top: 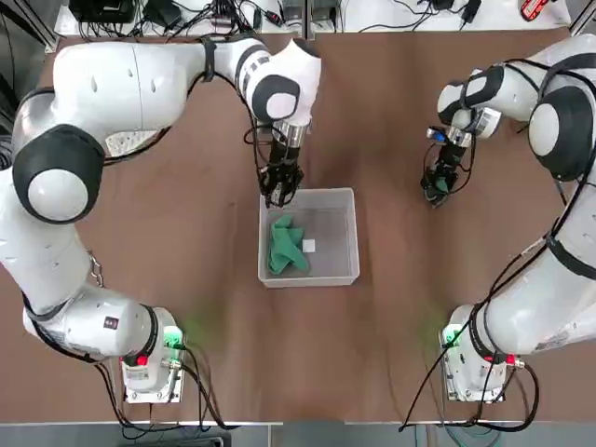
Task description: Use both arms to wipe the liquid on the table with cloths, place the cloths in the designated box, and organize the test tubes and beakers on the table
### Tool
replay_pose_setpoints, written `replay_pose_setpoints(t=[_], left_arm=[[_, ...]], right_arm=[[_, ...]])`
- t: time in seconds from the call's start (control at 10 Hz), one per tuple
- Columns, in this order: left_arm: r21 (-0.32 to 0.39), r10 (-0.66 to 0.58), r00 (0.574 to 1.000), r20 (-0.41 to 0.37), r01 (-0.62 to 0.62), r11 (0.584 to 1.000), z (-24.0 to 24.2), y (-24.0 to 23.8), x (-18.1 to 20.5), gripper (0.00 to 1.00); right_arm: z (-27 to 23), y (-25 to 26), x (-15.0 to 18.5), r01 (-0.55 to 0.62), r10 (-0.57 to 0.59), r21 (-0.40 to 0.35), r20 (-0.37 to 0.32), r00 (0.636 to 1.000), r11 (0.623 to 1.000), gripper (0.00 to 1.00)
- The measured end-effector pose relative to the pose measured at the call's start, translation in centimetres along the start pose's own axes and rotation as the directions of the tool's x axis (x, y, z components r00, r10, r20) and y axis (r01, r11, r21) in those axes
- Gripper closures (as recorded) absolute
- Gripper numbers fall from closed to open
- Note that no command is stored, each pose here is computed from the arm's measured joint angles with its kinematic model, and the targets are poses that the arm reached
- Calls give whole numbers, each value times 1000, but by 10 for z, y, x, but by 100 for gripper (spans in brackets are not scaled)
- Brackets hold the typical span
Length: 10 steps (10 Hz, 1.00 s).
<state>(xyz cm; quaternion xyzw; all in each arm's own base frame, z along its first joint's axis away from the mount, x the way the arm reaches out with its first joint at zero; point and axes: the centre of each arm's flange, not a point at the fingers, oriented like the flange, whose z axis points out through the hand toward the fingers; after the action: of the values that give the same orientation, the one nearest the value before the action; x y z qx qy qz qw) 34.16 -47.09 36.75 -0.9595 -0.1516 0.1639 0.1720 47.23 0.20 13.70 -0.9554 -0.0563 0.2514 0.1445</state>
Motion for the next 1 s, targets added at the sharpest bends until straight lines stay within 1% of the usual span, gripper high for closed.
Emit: replay_pose_setpoints(t=[0.1, 0.2, 0.3, 0.4, 0.5, 0.6, 0.7, 0.8, 0.9, 1.0], left_arm=[[-25, -11, 999, -48, 9, 1000, -16, -3, 11, 28], [-57, -17, 997, -79, 12, 998, -35, -10, 29, 15], [-83, -19, 994, -107, 10, 997, -54, -21, 55, 5], [-90, -16, 993, -119, 5, 996, -68, -38, 85, 8], [-81, 25, 994, -110, -34, 996, -75, -57, 117, 13], [-102, 92, 993, -74, -99, 990, -78, -77, 145, 11], [-155, 139, 989, -41, -144, 977, -83, -96, 170, 9], [-223, 146, 988, -43, -152, 963, -87, -108, 192, 6], [-291, 131, 989, -73, -147, 945, -87, -107, 208, 3], [-345, 118, 987, -108, -148, 927, -82, -96, 217, 4]], right_arm=[[-8, 23, -5, -19, 19, -22, -6, 1000, 1000, 96], [-19, 53, -11, -33, 33, -69, -9, 999, 997, 96], [-30, 80, -17, -33, 32, -109, -14, 999, 994, 96], [-42, 100, -21, -18, 16, -128, -23, 1000, 992, 96], [-53, 109, -21, 0, -4, -129, -26, 1000, 992, 96], [-65, 104, -18, 15, -17, -121, -13, 1000, 993, 96], [-82, 88, -11, 32, -31, -113, 7, 999, 993, 96], [-106, 60, -4, 37, -36, -111, 19, 999, 993, 96], [-130, 14, -1, 40, -38, -104, 18, 999, 994, 96], [-148, -44, -5, 43, -42, -78, 12, 999, 996, 96]])
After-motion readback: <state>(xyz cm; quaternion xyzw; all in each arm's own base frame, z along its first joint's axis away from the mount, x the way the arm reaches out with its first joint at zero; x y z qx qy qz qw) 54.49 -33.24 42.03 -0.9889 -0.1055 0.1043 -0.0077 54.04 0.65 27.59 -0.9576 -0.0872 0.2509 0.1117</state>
